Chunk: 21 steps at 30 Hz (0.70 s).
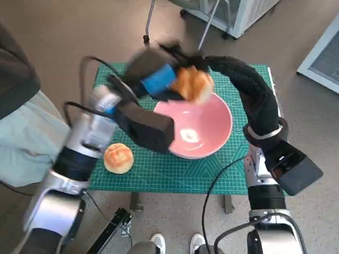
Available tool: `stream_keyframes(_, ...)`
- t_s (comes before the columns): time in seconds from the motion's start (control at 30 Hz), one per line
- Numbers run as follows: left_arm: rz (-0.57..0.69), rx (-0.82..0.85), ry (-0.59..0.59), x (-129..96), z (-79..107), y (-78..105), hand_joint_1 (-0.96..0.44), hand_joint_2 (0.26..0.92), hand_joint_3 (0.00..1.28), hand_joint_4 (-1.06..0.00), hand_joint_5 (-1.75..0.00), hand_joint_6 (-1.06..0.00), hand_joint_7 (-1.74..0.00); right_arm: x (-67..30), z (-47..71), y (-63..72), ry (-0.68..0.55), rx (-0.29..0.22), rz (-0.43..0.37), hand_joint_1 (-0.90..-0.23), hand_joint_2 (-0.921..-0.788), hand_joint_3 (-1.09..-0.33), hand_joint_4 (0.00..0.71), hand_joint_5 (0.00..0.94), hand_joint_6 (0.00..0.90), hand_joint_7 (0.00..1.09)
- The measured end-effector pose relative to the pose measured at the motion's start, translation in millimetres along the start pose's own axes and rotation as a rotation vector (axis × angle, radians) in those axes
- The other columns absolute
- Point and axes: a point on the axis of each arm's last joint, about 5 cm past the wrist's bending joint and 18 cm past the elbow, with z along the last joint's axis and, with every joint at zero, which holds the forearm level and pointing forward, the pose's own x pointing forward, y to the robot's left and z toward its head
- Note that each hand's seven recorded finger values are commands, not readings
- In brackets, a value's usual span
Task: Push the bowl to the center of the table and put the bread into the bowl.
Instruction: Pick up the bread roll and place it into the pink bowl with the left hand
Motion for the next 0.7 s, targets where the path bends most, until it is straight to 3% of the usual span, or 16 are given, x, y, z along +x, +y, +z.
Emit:
stream_keyframes(0.13,-0.058,-0.014,-0.003,4.1,0.0,-13.4,0.00,0.920,0.12,-0.63,-1.27,-0.57,-1.19,-0.2,0.1,-0.3,-0.003,0.003,-0.003,-0.667,-0.921,-0.828,0.228,0.038,-0.001,0.74)
stream_keyframes(0.2,-0.090,-0.029,0.010,5.1,-1.9,-18.7,0.00,0.920,0.20,-0.57,-1.35,-0.45,-1.29,-0.2,0.2,-0.5,-0.003,0.003,-0.004,-0.670,-0.921,-0.826,0.229,0.040,-0.001,0.74)
stream_keyframes(0.23,-0.112,-0.037,0.020,5.4,-3.2,-21.1,0.00,0.911,0.21,-0.50,-1.23,-0.39,-1.21,-0.2,0.2,-0.5,-0.004,0.003,-0.005,-0.672,-0.921,-0.825,0.229,0.040,-0.001,0.74)
stream_keyframes(0.33,-0.191,-0.062,0.065,5.4,-6.7,-26.1,-0.01,0.854,0.20,-0.27,-0.48,-0.20,-0.76,-0.5,0.3,-0.8,-0.005,0.004,-0.009,-0.684,-0.921,-0.819,0.229,0.041,-0.001,0.74)
stream_keyframes(0.43,-0.288,-0.076,0.117,5.0,-9.8,-28.8,-0.01,0.808,0.16,-0.12,-0.16,-0.09,-0.58,-1.1,0.7,-1.1,-0.008,0.007,-0.015,-0.692,-0.921,-0.807,0.228,0.042,-0.001,0.74)
stream_keyframes(0.57,-0.400,-0.072,0.169,2.8,-13.4,-28.9,-0.05,0.775,0.13,-0.04,-0.04,-0.03,-0.50,-1.5,1.2,-1.3,-0.012,0.008,-0.019,-0.701,-0.921,-0.800,0.228,0.044,-0.001,0.74)
stream_keyframes(0.7,-0.432,-0.039,0.190,-1.2,-16.5,-24.4,-0.11,0.766,0.11,-0.01,-0.01,-0.01,-0.45,-1.7,1.4,-1.4,-0.013,0.006,-0.022,-0.704,-0.921,-0.796,0.229,0.045,-0.001,0.74)
